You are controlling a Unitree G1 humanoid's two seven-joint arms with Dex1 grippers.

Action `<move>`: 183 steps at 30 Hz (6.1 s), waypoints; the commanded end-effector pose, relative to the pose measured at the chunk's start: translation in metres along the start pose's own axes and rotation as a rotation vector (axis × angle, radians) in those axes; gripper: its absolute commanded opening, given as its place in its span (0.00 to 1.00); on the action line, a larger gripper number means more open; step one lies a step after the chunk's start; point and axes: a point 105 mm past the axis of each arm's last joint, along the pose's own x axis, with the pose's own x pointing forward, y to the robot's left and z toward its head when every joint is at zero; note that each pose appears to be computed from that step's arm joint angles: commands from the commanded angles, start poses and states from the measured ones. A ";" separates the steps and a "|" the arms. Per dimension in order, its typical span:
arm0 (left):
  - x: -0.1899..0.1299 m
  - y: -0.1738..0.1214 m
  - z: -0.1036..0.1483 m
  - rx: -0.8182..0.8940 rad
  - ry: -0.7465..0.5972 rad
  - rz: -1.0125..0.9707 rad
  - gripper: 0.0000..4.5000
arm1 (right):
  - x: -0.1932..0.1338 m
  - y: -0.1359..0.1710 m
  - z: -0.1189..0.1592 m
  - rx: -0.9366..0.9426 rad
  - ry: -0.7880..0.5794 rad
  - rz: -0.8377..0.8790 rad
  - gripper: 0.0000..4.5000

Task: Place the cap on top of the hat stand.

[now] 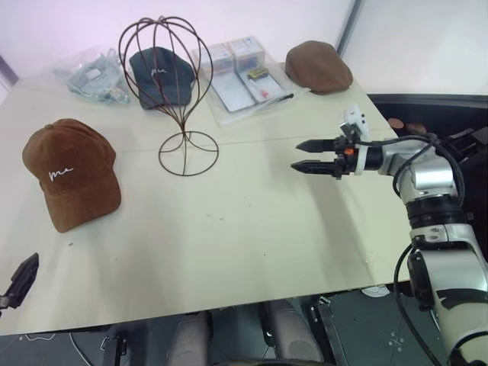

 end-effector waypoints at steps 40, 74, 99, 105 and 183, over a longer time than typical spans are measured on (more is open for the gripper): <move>0.007 0.035 -0.003 0.796 0.173 0.065 1.00 | 0.010 0.053 0.056 -0.087 -0.092 0.201 0.77; 0.111 0.003 -0.058 1.514 -0.238 -0.214 1.00 | 0.014 0.073 0.070 -0.086 -0.139 0.219 0.77; 0.159 -0.011 -0.059 1.543 -0.364 -0.171 1.00 | 0.011 0.117 0.075 -0.062 -0.094 0.393 0.77; 0.160 -0.017 -0.060 1.530 -0.388 -0.189 0.50 | 0.012 0.114 0.072 -0.061 -0.088 0.373 0.79; 0.169 -0.058 -0.111 1.321 -0.323 -0.149 0.54 | 0.014 0.095 0.056 -0.051 -0.083 0.227 0.79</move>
